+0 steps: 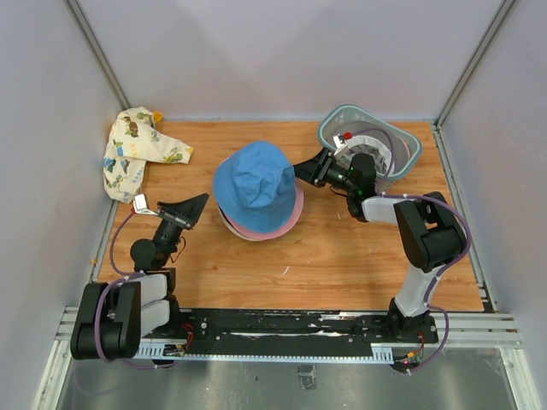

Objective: Stack the hats
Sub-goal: Stack the hat on the hat.

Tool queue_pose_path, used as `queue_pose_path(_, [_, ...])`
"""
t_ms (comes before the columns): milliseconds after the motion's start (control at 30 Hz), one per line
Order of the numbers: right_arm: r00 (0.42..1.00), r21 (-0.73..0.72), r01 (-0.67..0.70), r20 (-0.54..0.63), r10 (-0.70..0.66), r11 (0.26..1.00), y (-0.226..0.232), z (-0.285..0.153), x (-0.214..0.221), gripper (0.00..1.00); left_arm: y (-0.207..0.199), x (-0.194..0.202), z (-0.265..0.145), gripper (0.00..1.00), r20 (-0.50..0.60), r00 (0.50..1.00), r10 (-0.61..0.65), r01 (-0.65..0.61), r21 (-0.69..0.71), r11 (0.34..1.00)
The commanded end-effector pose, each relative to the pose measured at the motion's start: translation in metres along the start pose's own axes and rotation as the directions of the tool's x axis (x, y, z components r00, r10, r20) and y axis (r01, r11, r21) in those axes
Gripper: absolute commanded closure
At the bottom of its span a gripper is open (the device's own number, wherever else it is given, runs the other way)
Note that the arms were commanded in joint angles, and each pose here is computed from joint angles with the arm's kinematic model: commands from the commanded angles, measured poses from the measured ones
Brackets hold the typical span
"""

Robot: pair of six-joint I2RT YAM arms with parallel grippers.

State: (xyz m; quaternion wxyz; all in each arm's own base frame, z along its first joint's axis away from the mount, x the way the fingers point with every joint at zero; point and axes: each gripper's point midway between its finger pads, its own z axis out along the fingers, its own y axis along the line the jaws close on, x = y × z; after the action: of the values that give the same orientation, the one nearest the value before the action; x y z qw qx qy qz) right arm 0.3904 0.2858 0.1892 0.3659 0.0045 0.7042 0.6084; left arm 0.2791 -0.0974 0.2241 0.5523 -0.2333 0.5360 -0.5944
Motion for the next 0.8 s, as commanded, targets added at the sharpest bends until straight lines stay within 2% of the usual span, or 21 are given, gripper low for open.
queue_pose_path(0, [1.000,-0.022,0.006,-0.003,-0.006,1.000,-0.002,-0.001,0.001,0.46,-0.017,-0.008,0.001,0.47,0.030,0.995,0.091,-0.092,0.053,0.994])
queue_pose_path(167, [1.000,-0.028,0.003,-0.010,-0.003,1.000,-0.001,0.001,0.002,0.46,-0.006,-0.007,0.000,0.42,0.028,0.994,0.102,-0.103,0.006,0.995])
queue_pose_path(433, [1.000,-0.037,0.011,-0.013,-0.012,0.999,0.005,0.002,0.002,0.46,-0.009,0.002,0.010,0.35,-0.047,0.998,0.047,-0.044,0.074,0.996])
queue_pose_path(533, [1.000,-0.037,0.015,-0.018,-0.015,0.999,0.005,0.003,0.003,0.46,-0.007,0.002,0.012,0.29,-0.050,0.998,0.040,-0.036,0.076,0.996])
queue_pose_path(767, [1.000,-0.038,0.013,-0.027,-0.014,0.999,0.005,0.007,0.007,0.46,-0.019,-0.004,0.023,0.28,-0.046,0.997,0.059,-0.053,0.122,0.991])
